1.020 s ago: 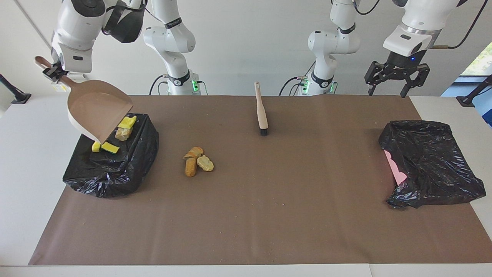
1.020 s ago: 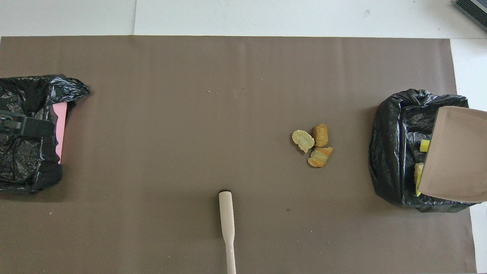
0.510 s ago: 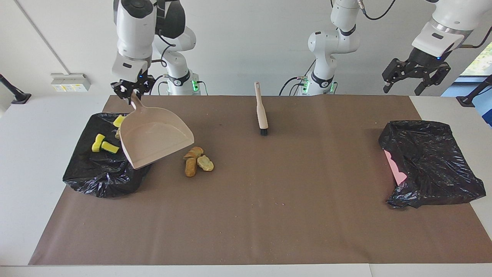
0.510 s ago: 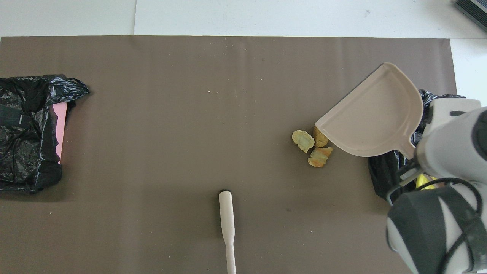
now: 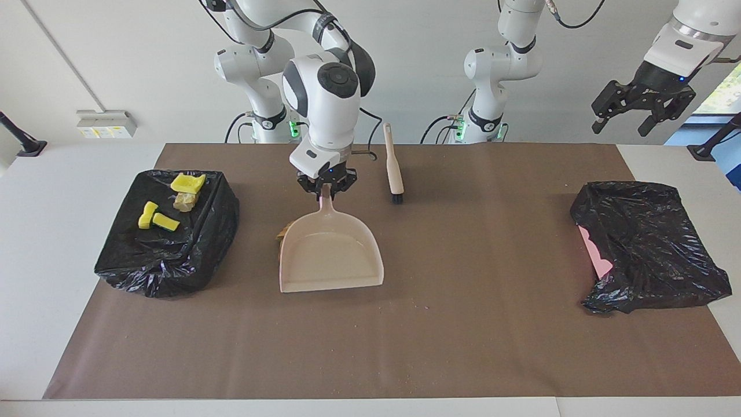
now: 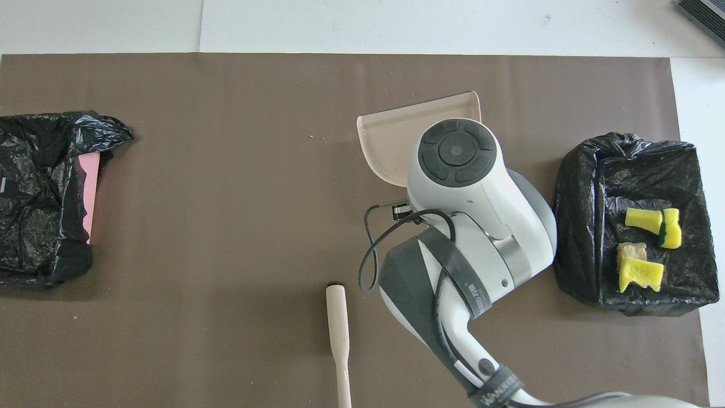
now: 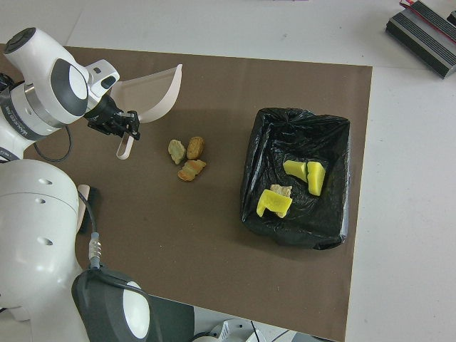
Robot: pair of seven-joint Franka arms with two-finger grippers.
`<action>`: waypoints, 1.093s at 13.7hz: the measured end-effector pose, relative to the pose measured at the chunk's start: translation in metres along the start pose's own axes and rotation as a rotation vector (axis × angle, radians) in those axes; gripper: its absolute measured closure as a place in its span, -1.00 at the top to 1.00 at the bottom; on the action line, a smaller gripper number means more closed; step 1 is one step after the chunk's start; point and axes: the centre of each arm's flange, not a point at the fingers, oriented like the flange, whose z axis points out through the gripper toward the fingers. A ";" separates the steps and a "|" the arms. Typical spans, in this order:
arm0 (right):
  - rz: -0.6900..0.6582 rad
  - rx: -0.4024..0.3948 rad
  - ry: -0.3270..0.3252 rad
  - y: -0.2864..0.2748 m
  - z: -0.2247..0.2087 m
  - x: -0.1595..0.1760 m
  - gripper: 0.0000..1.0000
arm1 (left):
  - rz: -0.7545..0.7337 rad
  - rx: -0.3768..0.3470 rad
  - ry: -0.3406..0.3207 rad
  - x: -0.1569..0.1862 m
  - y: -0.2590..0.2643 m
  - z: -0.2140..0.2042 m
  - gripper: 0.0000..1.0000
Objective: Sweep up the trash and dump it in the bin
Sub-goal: 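Lower the dustpan onto the mat and open the right gripper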
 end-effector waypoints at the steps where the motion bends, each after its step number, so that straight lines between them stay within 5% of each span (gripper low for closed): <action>1: 0.029 0.038 0.014 -0.017 0.005 0.008 -0.37 | 0.000 0.001 0.001 -0.003 0.000 0.003 1.00; 7: 0.117 0.168 0.109 -0.139 0.073 0.039 -0.37 | 0.003 0.004 0.020 -0.015 0.003 0.013 1.00; 15: 0.141 0.259 0.095 -0.164 0.113 0.038 -0.32 | 0.003 0.007 0.004 -0.016 0.003 0.016 1.00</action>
